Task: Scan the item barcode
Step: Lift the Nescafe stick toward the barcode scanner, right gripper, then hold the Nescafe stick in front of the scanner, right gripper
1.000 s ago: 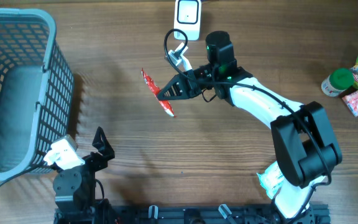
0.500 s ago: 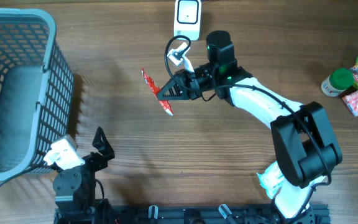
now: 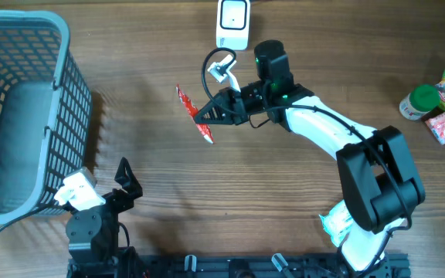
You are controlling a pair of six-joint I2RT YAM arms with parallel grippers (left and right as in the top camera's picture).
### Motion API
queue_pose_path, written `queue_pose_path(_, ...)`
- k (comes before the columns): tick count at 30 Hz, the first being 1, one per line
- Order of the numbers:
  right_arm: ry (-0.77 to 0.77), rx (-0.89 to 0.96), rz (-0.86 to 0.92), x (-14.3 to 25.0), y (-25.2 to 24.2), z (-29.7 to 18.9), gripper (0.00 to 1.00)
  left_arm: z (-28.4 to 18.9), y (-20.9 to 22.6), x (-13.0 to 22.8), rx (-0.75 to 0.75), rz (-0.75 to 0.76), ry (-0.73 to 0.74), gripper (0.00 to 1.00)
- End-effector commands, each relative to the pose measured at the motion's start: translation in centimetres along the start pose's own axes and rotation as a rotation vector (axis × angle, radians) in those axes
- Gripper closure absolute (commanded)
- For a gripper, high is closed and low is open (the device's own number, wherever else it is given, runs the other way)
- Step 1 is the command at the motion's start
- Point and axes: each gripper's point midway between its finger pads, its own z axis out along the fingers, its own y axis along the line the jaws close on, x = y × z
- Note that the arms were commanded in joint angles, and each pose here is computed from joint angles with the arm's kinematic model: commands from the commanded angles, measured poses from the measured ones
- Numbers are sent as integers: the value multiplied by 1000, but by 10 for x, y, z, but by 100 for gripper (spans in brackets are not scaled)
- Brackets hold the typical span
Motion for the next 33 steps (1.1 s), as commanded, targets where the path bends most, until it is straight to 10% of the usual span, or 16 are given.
queue_pose_path(1, -88, 234, 130, -6, -46, -4, 96, 0, -1, -1, 7, -8, -6, 0)
queue_pose_path(26, -430, 1481, 269, -66, -130, -175, 95, 0, -1, -1, 7, -8, -6, 0)
queue_pose_path(33, -487, 1428, 241, -110, -155, -165, 95, 0, -1, -1, 7, -8, -6, 0)
